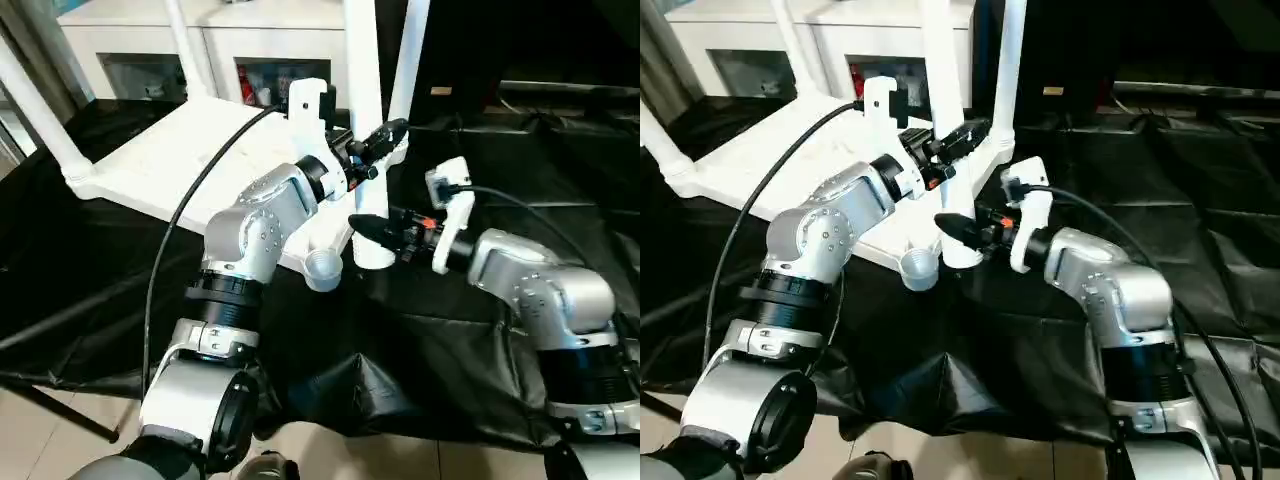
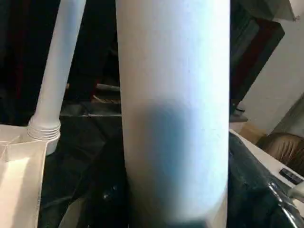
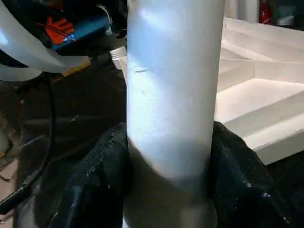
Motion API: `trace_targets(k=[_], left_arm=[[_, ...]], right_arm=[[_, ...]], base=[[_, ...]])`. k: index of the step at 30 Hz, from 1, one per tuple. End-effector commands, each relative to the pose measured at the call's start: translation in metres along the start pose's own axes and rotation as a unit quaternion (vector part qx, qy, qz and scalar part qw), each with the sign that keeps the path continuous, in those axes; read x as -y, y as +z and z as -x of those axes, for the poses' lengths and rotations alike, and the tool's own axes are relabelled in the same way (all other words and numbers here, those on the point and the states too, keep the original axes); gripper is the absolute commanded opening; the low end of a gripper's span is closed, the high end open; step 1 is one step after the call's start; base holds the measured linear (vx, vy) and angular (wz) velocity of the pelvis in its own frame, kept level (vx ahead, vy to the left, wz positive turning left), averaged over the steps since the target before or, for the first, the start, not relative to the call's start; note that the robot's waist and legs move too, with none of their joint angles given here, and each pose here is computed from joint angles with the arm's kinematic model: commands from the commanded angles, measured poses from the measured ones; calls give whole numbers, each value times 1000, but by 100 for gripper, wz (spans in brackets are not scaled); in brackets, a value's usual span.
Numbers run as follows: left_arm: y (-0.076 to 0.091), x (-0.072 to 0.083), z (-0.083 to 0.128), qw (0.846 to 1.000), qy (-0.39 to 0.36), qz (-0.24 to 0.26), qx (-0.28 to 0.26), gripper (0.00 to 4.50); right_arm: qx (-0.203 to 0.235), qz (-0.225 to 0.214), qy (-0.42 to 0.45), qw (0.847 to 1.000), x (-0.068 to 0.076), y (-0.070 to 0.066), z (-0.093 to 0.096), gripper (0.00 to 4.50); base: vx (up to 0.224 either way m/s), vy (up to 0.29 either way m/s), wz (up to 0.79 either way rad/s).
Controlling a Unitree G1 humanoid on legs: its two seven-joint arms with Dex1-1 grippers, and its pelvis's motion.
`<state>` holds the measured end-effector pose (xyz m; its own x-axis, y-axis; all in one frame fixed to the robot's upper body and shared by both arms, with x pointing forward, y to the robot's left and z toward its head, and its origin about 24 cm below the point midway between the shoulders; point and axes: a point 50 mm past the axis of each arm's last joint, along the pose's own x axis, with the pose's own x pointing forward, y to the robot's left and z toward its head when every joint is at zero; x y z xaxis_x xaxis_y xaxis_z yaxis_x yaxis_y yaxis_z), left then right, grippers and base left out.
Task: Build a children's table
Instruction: Pick table leg
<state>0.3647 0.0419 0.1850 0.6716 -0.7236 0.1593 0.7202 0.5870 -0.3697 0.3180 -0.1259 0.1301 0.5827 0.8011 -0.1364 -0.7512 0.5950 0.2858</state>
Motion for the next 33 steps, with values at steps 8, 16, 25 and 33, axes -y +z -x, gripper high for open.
trace_targets(k=[8,16,25,33], left_arm=[[12,19,11,979,-198,41,-22,191],[26,29,24,941,-323,96,11,190],[23,29,24,942,-323,90,8,190],[14,14,7,985,-165,43,-9,190]], right_arm=[[-32,-18,128,991,-12,11,12,306],[-56,-16,175,983,-17,12,21,308],[-48,-29,180,982,-17,12,20,231],[-45,-20,149,988,-14,12,15,202]], base=[[0,0,0],[0,0,0],[0,0,0],[0,0,0]])
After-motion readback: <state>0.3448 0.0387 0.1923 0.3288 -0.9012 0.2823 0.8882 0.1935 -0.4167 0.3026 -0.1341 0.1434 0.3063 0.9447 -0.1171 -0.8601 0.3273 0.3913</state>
